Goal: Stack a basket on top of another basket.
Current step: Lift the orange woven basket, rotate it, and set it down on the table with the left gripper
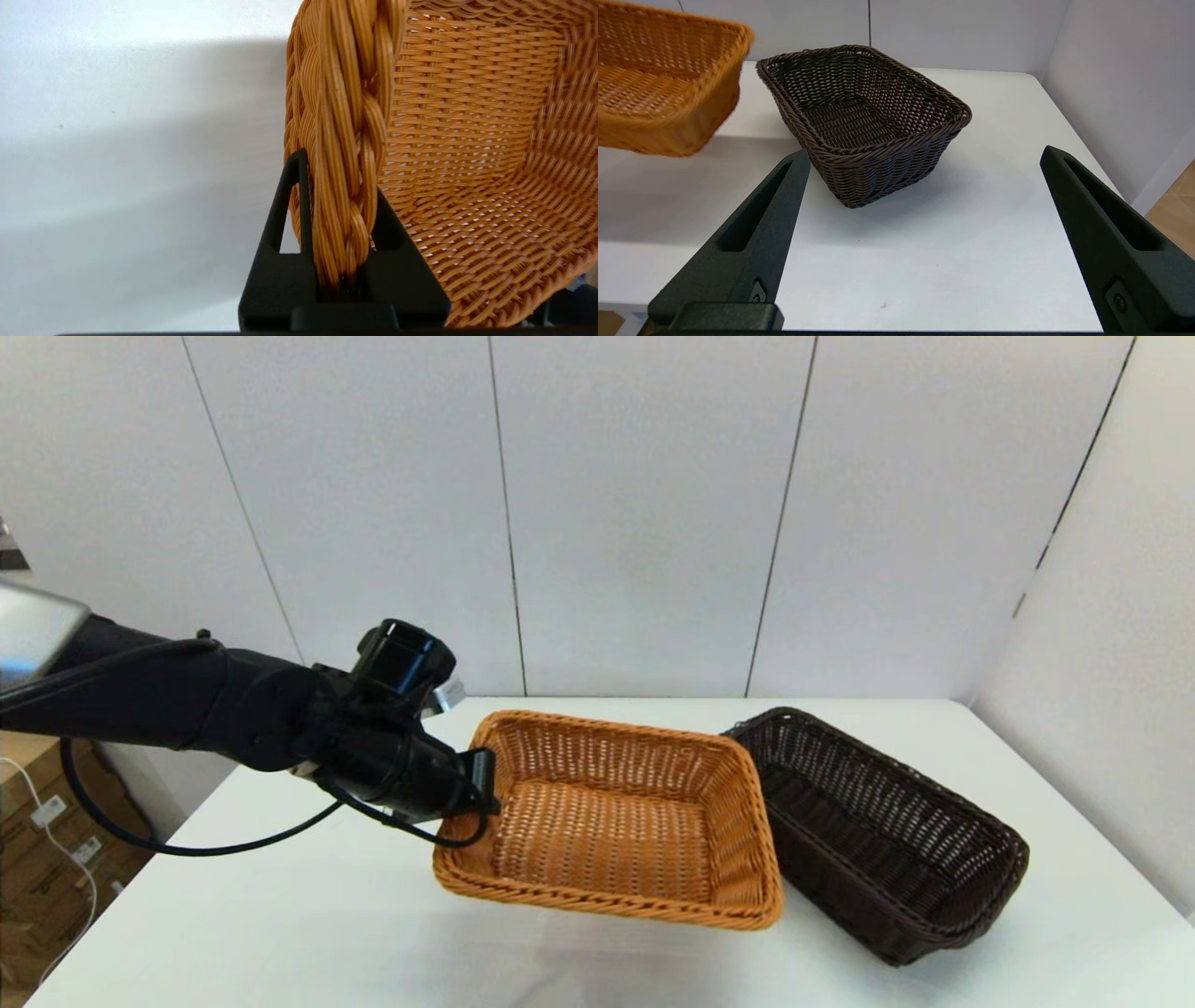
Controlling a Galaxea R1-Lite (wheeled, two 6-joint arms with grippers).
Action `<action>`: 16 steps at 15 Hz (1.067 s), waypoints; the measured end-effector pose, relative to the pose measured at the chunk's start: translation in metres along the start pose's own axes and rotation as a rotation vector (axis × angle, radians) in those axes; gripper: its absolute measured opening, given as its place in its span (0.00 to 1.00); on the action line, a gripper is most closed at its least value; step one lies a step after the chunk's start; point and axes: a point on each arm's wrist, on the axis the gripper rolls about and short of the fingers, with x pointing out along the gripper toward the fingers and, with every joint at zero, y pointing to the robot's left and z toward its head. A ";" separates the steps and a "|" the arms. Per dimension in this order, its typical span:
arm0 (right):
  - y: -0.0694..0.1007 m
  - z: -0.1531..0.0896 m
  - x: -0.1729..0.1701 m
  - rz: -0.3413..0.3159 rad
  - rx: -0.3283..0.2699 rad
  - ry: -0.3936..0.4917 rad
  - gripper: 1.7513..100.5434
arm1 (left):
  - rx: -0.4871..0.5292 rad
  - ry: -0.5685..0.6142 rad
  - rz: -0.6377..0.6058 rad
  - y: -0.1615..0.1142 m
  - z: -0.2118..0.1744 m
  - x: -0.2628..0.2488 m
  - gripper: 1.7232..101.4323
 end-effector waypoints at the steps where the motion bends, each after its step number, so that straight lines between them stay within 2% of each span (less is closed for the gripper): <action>1: 0.000 0.000 0.000 0.000 -0.001 0.000 0.97 | -0.005 0.012 0.007 0.001 -0.001 0.004 0.13; 7: 0.000 0.000 0.000 0.000 -0.001 0.000 0.97 | -0.061 0.088 0.035 0.010 -0.008 0.028 0.13; 16: 0.000 0.000 0.000 0.000 -0.001 0.000 0.97 | -0.060 0.146 0.050 0.016 -0.016 0.043 0.13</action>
